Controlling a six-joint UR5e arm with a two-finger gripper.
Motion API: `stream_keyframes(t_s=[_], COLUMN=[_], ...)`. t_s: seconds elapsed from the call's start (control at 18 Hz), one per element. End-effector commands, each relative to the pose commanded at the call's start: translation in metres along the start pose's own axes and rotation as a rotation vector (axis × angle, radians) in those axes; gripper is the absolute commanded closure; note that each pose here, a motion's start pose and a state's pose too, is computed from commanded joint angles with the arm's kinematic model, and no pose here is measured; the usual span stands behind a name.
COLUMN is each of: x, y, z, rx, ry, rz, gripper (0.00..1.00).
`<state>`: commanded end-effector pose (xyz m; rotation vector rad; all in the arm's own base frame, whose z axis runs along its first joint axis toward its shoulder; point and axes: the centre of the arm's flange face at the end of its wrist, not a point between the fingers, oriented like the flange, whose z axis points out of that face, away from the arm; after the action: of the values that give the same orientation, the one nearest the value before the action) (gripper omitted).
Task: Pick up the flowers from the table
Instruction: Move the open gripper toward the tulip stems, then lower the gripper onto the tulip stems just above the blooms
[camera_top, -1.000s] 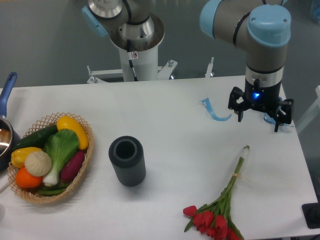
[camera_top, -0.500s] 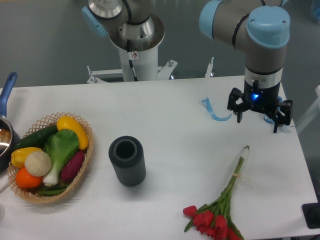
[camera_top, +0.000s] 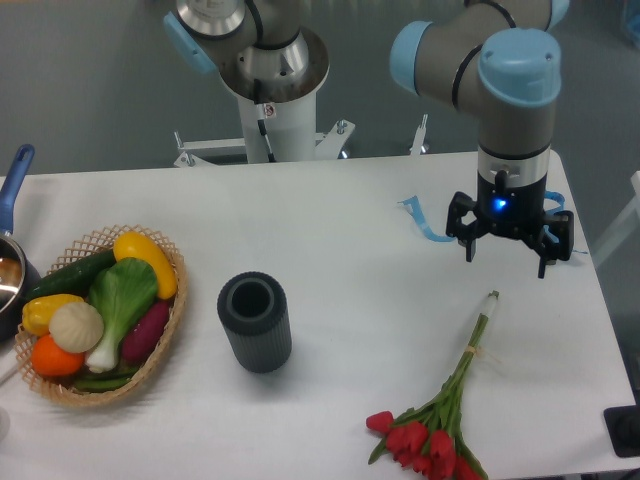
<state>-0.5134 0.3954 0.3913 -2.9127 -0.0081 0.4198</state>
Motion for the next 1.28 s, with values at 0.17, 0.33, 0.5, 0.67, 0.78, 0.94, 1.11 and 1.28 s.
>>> stream_keyframes(t_s=[0.17, 0.33, 0.5, 0.67, 0.78, 0.94, 1.11, 1.28], x=[0.003, 0.015, 0.019, 0.018, 0.023, 0.023, 0.027, 0.027], y=[-0.002, -0.016, -0.024, -0.028, -0.038, -0.043, -0.054, -0.057], z=[0.012, 0.033, 0.050, 0.064, 0.076, 0.095, 0.114, 0.134], rx=[-0.005, -0.015, -0.021, -0.019, -0.018, -0.020, 0.007, 0.001], ry=[0.018, 0.051, 0.069, 0.063, 0.069, 0.081, 0.085, 0.098], rz=[-0.012, -0.031, -0.061, -0.121, -0.134, -0.128, -0.113, -0.108], gripper=[0.00, 0.00, 0.00, 0.00, 0.00, 0.00, 0.00, 0.00])
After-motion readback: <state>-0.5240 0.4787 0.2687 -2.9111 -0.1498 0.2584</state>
